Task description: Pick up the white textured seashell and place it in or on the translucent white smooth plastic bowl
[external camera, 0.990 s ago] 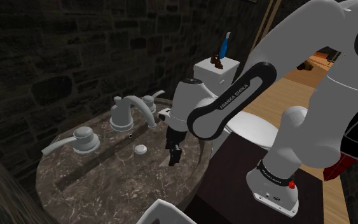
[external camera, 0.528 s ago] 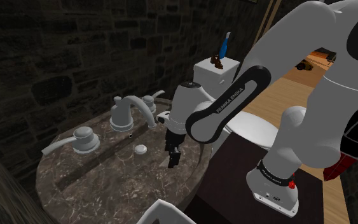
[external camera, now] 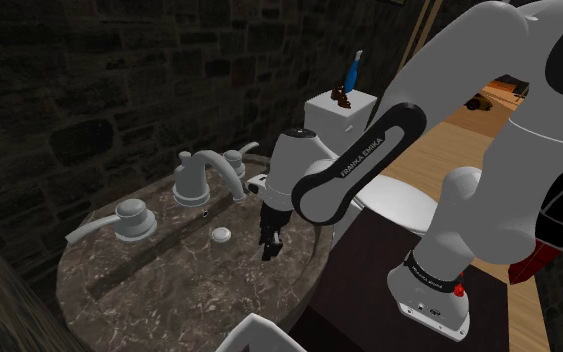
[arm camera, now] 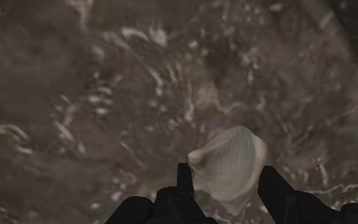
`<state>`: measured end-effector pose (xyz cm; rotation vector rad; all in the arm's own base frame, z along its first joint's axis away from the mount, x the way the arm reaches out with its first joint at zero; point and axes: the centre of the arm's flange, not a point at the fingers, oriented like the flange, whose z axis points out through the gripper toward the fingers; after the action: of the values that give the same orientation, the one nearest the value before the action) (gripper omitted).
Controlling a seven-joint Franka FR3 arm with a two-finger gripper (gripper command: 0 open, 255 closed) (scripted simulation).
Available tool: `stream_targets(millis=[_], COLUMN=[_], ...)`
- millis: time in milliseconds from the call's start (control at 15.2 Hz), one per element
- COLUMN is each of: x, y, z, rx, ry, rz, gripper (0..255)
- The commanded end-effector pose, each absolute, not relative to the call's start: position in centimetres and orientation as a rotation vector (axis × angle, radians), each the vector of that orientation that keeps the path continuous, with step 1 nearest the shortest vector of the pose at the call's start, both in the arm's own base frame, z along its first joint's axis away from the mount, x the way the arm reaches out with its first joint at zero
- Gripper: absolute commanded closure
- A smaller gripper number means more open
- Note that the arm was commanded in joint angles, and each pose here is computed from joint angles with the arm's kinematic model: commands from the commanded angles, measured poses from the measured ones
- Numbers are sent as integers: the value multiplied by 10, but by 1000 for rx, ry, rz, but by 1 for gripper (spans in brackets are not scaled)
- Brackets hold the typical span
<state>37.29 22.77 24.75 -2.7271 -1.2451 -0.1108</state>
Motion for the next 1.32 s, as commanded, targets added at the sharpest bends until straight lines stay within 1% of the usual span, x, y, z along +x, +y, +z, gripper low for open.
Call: stream_targets(millis=[0,264,1254], x=[373,373,373], y=[228,228,228], z=[247,247,326], rx=[-2727,-2727,-2727], ry=[-1245,-1245,-1245], rz=[-108,-108,-108], gripper=[255,255,255])
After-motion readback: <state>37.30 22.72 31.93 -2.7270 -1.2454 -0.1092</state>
